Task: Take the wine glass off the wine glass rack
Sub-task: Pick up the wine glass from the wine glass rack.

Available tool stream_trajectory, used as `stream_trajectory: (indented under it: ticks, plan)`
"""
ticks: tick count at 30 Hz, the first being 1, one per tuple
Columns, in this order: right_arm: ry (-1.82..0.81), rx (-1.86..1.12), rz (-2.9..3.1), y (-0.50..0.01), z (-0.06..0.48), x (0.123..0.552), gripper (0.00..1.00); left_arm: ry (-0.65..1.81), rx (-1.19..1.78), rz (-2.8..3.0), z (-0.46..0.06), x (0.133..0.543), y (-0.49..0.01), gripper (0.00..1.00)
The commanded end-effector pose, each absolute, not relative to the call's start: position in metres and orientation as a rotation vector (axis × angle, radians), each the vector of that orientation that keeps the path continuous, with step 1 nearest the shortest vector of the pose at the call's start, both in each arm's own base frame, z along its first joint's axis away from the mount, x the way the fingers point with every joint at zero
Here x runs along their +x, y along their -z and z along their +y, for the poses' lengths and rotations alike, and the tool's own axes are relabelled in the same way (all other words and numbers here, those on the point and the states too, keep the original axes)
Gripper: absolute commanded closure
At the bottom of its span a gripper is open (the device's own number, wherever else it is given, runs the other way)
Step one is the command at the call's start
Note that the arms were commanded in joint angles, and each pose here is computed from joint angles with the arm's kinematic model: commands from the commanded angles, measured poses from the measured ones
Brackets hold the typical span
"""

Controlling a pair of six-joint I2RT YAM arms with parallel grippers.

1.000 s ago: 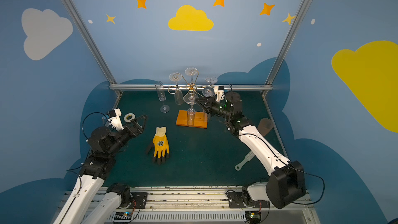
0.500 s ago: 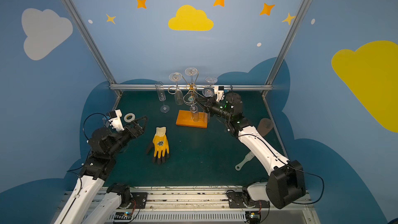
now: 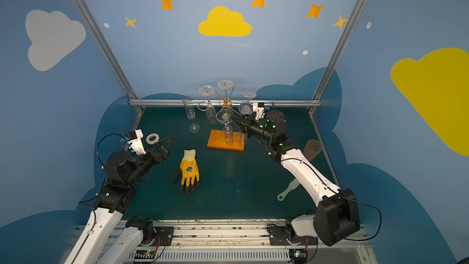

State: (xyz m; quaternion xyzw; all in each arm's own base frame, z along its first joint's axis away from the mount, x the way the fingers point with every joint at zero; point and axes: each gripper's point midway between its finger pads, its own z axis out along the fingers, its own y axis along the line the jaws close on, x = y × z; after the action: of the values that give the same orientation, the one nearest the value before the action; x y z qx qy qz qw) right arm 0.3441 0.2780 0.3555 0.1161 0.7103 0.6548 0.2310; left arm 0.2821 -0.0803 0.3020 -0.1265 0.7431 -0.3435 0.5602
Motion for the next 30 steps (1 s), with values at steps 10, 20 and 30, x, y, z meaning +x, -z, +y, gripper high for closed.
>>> stream_trajectory:
  ticks: [10,20,30]
  plan:
    - [-1.916,0.446,1.978,-0.360,0.277,0.336,1.00,0.778,-0.280,1.721,-0.077,0.280,-0.309,0.01]
    - [-1.960,0.433,1.990,-0.377,0.285,0.328,1.00,0.773,-0.262,1.722,-0.077,0.277,-0.310,0.01]
    - [-1.943,0.421,1.969,-0.386,0.286,0.322,1.00,0.771,-0.254,1.719,-0.077,0.274,-0.309,0.01]
